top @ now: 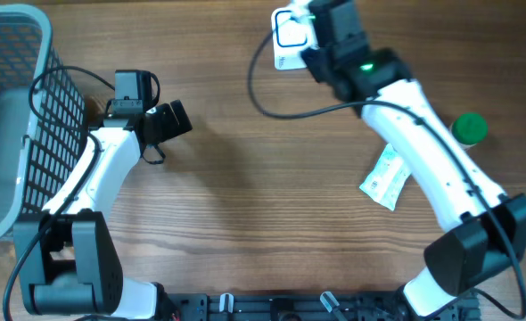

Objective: Scan the item barcode
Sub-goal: 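Lower the gloves pack onto the table right of center and release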

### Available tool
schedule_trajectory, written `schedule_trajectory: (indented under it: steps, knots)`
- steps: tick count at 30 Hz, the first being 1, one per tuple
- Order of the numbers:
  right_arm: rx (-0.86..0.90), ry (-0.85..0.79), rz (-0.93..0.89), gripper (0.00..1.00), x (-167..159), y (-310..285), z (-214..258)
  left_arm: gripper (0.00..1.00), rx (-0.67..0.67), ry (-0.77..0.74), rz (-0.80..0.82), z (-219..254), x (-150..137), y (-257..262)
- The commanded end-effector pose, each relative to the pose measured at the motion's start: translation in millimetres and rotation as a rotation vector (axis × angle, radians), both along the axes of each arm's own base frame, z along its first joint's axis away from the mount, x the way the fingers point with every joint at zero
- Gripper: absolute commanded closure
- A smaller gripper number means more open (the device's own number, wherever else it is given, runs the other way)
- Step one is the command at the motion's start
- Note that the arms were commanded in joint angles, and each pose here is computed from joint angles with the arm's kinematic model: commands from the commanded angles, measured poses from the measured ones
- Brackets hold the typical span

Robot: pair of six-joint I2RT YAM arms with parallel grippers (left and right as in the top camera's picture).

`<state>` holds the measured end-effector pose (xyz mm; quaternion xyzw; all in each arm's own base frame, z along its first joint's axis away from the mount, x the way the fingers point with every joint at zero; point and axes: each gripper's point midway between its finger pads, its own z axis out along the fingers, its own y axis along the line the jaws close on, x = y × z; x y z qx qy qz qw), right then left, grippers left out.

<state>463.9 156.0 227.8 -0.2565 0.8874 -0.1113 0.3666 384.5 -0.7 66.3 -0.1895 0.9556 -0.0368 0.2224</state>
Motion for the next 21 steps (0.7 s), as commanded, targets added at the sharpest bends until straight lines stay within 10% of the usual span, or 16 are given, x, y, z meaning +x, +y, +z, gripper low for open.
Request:
schedule_trajectory:
  steps: [1, 6, 8, 9, 21]
  knots:
    - [0.266, 0.452, -0.207, 0.95, -67, -16, -71, 0.0, 0.012, -0.021, 0.002, 7, 3, 3]
    - [0.246, 0.731, -0.472, 0.83, -132, -62, -133, 0.0, 0.012, -0.021, 0.002, 7, 3, 3]
    - [0.232, 0.745, -0.476, 0.16, -138, -66, -151, 0.0, 0.012, -0.021, 0.002, 7, 3, 3]
    - [0.222, 0.738, -0.481, 0.01, -138, -68, -154, 0.0, 0.012, -0.021, 0.002, 7, 3, 3]
    - [0.237, 0.499, -0.451, 0.0, -86, -75, -112, 0.0, 0.012, -0.021, 0.002, 7, 3, 3]
